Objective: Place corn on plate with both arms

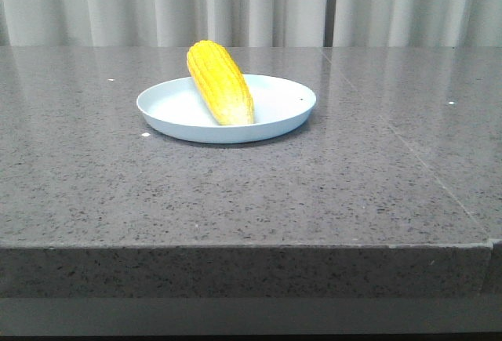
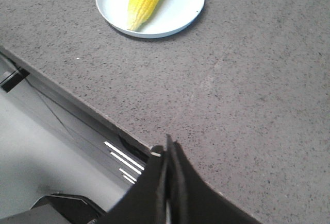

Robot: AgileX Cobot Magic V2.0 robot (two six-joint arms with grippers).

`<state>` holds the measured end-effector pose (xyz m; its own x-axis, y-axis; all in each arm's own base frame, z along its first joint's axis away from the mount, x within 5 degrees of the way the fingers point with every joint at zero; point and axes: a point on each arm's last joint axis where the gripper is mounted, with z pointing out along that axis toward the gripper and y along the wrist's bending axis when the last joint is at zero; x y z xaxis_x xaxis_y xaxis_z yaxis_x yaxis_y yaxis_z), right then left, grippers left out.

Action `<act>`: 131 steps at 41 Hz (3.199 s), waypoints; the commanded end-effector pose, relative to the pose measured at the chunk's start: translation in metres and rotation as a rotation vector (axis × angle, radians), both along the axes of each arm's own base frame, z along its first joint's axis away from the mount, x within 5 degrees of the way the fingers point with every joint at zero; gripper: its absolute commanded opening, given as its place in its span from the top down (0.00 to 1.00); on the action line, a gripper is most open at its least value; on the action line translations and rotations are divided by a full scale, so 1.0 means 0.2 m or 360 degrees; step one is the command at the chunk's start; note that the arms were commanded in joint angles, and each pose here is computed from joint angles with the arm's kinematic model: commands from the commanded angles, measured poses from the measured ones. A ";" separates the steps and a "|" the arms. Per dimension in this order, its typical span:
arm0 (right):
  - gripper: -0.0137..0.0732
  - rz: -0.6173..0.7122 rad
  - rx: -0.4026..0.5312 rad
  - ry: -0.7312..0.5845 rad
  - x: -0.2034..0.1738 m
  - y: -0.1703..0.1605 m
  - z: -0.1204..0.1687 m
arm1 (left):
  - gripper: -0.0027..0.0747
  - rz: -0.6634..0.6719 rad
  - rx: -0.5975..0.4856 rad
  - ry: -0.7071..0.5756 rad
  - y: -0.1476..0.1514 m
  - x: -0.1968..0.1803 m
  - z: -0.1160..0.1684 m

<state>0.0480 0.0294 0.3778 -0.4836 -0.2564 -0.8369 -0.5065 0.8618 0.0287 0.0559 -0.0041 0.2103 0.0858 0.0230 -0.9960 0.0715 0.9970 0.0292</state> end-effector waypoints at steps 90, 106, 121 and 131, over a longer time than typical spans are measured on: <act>0.92 -0.0847 0.0364 -0.1291 0.02 -0.15 -0.76 | 0.99 0.0001 -0.0023 -0.0128 0.00 -0.01 0.01; 0.92 -0.0844 0.0375 -0.1333 0.01 -0.15 -0.75 | 0.99 0.0001 -0.0023 -0.0128 0.00 -0.01 0.01; 0.92 -0.0844 0.0375 -0.1333 0.01 -0.15 -0.75 | 0.99 0.0001 -0.0023 -0.0128 0.00 -0.01 0.01; 0.92 -0.0844 0.0375 -0.1333 0.01 -0.15 -0.75 | 0.99 0.0055 -0.0021 -0.0131 0.01 -0.01 0.01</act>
